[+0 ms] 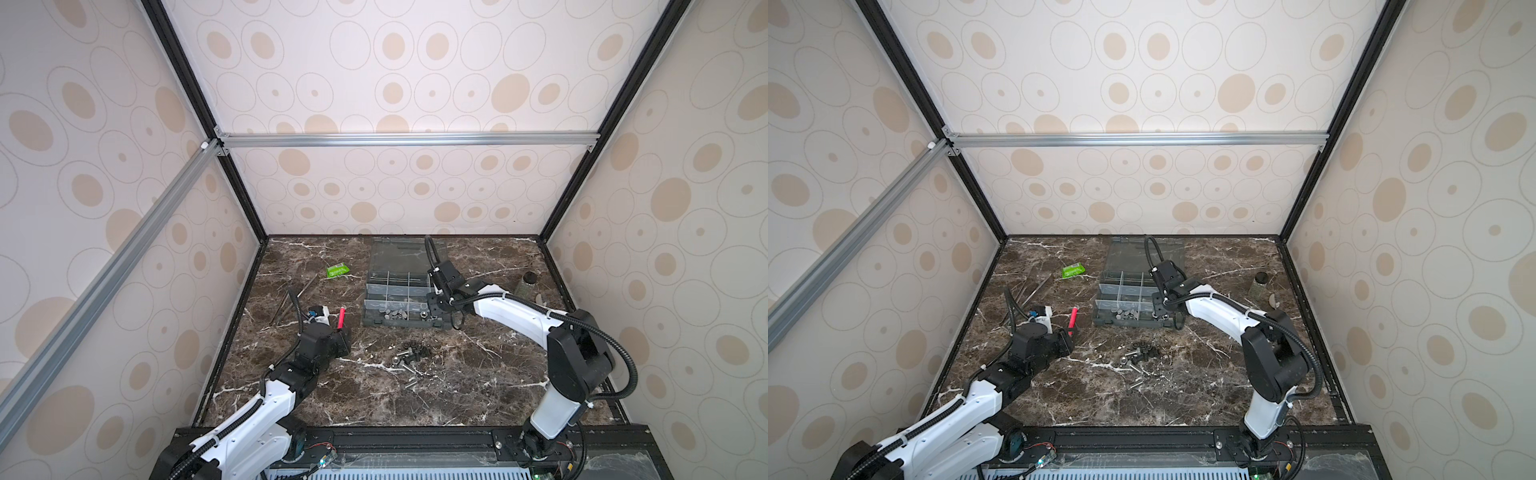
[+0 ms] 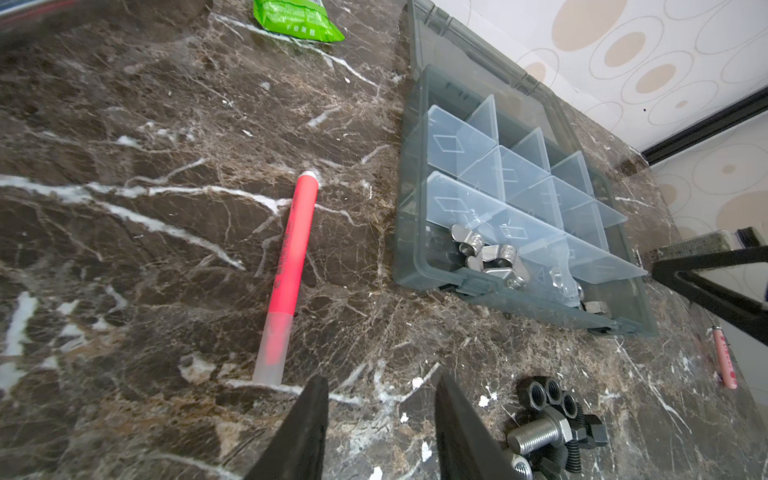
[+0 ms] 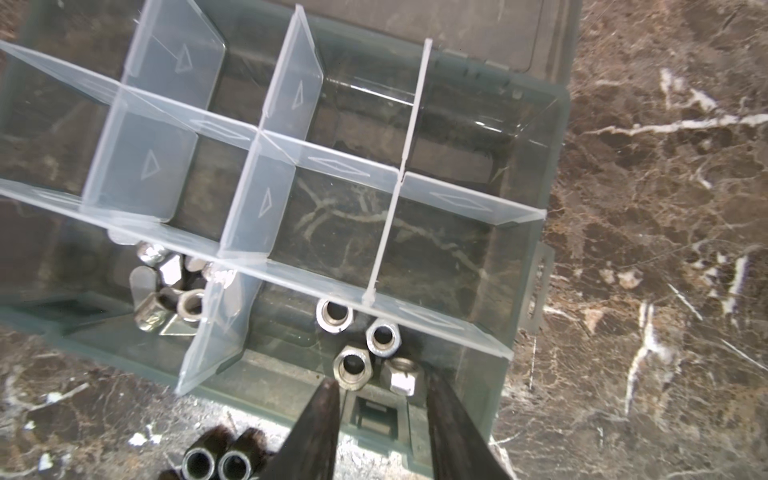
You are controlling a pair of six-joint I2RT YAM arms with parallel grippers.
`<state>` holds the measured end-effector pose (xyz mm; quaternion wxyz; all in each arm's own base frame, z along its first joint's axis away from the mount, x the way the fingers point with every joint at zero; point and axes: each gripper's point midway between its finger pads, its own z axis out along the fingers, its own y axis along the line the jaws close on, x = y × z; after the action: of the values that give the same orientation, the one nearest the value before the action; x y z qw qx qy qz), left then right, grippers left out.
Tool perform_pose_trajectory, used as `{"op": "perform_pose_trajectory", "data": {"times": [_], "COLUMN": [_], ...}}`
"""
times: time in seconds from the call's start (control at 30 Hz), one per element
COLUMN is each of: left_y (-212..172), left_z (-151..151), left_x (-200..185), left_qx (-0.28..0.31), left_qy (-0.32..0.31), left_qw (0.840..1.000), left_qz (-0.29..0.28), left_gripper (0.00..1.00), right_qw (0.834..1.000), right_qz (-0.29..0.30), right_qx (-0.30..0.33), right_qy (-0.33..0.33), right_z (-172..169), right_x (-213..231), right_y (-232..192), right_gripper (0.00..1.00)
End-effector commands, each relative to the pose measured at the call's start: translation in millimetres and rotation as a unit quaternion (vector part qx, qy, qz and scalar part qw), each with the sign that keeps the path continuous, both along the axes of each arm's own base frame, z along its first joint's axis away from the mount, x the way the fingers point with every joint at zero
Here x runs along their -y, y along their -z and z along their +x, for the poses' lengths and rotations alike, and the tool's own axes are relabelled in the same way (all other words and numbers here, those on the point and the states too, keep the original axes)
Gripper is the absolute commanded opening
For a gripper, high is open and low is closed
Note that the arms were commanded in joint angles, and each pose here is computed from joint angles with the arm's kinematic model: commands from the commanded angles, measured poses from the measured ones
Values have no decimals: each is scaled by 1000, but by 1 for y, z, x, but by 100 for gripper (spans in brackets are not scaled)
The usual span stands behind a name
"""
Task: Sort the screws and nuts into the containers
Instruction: 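Withdraw the right gripper from the box while the left gripper reaches toward the pile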
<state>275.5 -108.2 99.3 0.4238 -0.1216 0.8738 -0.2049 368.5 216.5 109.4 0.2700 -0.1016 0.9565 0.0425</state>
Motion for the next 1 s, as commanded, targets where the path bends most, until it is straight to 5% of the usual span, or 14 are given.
{"op": "perform_pose_trajectory", "data": {"times": [0.0,0.47,0.97], "left_y": [-8,3,24], "left_z": [6,1,-14], "left_x": [2,24,99], "left_qx": [13,-18,-59], "left_qy": [4,55,164], "left_qw": [1000,998,983], "left_qz": [-3,16,63], "left_gripper": [43,41,42], "right_qw": [1000,998,994], "right_qz": [5,33,50], "right_qx": [0,12,5], "right_qy": [11,42,93], "right_z": [-9,-58,-103], "right_x": [10,44,78], "right_y": [-7,-22,-9], "right_gripper": [38,39,40]}}
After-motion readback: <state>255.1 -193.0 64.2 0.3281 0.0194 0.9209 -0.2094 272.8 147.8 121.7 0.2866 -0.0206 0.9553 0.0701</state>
